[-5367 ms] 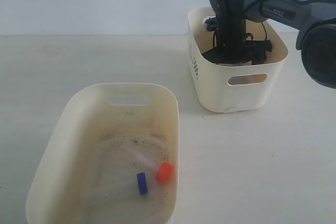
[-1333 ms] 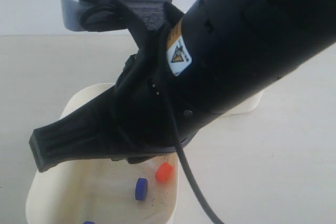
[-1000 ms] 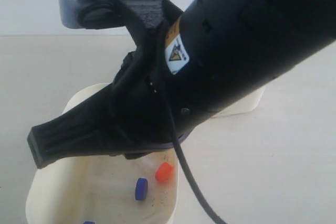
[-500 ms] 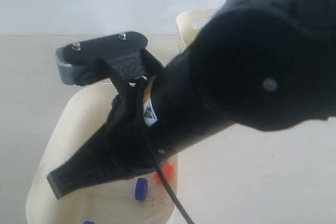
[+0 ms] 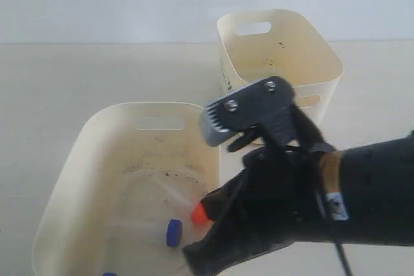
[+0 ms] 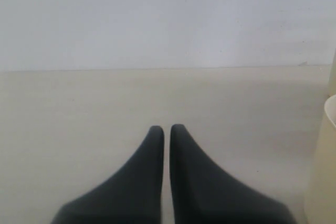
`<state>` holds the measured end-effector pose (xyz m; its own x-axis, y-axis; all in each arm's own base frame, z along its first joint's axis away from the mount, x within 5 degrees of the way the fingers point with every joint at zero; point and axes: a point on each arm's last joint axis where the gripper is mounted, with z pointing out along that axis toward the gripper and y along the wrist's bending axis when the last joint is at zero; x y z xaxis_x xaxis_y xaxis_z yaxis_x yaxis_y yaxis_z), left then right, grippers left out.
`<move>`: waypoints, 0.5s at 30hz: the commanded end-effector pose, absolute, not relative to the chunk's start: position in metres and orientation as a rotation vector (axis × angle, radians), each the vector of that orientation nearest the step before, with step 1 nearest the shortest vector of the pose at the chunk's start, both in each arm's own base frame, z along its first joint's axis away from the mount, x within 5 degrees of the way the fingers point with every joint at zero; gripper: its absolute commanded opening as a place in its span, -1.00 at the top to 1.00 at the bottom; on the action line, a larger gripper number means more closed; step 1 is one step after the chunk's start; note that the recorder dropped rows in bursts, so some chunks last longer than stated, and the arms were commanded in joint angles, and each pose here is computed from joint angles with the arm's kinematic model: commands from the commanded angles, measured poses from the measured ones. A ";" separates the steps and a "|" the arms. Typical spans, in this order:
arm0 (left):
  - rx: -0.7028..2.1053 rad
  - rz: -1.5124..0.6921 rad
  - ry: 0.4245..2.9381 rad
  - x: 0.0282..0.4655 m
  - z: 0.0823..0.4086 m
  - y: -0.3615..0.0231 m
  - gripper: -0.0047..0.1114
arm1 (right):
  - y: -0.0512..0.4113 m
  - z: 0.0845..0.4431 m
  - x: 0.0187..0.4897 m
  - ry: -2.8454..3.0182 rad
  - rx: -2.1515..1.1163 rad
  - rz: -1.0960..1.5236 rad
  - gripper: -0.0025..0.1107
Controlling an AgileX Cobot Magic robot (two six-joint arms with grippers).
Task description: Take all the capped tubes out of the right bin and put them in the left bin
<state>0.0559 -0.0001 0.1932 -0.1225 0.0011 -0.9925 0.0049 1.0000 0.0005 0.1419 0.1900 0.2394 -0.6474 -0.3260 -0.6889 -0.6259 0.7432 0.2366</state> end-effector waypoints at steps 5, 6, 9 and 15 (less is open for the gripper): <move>-0.008 -0.016 1.686 0.056 0.195 0.000 0.84 | 0.094 0.223 0.149 2.299 -0.026 0.614 0.96; -0.008 -0.016 1.686 0.056 0.195 0.000 0.84 | 0.084 0.221 0.147 2.287 0.048 0.605 0.96; -0.008 -0.016 1.686 0.056 0.195 0.000 0.84 | 0.044 0.213 0.130 2.187 0.316 0.555 0.96; -0.008 -0.016 1.686 0.056 0.195 0.000 0.84 | 0.007 0.189 0.077 1.904 0.451 0.429 0.96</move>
<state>0.0559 -0.0001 0.1932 -0.1225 0.0011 -0.9925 0.0049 1.0000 0.0005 0.0879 0.0124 0.1965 -0.4127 0.5045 -0.7584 0.1072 0.8537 0.5096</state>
